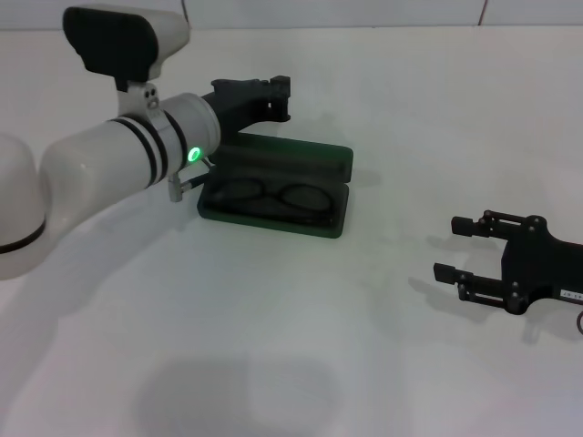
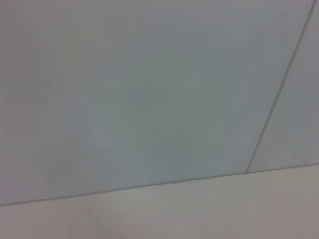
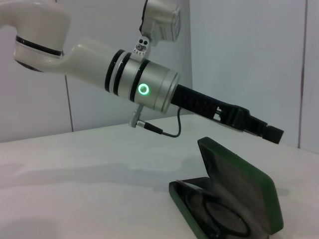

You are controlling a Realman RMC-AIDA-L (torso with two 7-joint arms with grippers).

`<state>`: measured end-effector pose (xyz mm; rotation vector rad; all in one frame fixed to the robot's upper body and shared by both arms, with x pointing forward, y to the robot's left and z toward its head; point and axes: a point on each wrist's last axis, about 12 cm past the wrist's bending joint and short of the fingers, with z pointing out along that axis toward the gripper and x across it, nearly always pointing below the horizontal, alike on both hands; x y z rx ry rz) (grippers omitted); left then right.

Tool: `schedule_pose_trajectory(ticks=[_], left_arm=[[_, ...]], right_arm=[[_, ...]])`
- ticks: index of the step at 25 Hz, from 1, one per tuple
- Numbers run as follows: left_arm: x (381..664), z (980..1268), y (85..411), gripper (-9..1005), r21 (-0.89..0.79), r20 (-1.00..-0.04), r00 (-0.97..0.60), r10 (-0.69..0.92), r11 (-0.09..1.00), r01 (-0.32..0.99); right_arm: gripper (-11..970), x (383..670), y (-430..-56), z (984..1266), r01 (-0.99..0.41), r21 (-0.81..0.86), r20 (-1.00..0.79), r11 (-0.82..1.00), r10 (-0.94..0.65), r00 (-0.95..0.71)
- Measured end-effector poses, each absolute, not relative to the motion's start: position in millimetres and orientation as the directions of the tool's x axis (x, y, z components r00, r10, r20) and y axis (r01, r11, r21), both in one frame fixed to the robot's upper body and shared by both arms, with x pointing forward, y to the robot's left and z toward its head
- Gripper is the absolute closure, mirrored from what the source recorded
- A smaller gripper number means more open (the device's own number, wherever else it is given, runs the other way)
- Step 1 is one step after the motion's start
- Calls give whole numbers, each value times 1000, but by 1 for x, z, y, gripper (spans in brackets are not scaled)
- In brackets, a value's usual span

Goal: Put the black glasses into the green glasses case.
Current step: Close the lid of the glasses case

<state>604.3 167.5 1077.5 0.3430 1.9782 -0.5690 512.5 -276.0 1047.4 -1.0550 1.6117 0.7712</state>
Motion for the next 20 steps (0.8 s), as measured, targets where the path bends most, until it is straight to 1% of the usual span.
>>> schedule_pose_trajectory(ticks=[4,9,20], left_arm=[[606,1077,163,952,-225,-893,-450,9,857,464],[607,1069,163,952,-211,-880,-473,32,868,450],[602,1063,166,951,-237,-870,-493,22,858,456]], right_arm=[[306,513,-275,1048,-912,-18,-961,410,-260,-98],[306,513,-275,1048,-913,-20,-961,407,-259,-94],[306,513,-276,1047,-913,-19,-960,408,-263,-97]])
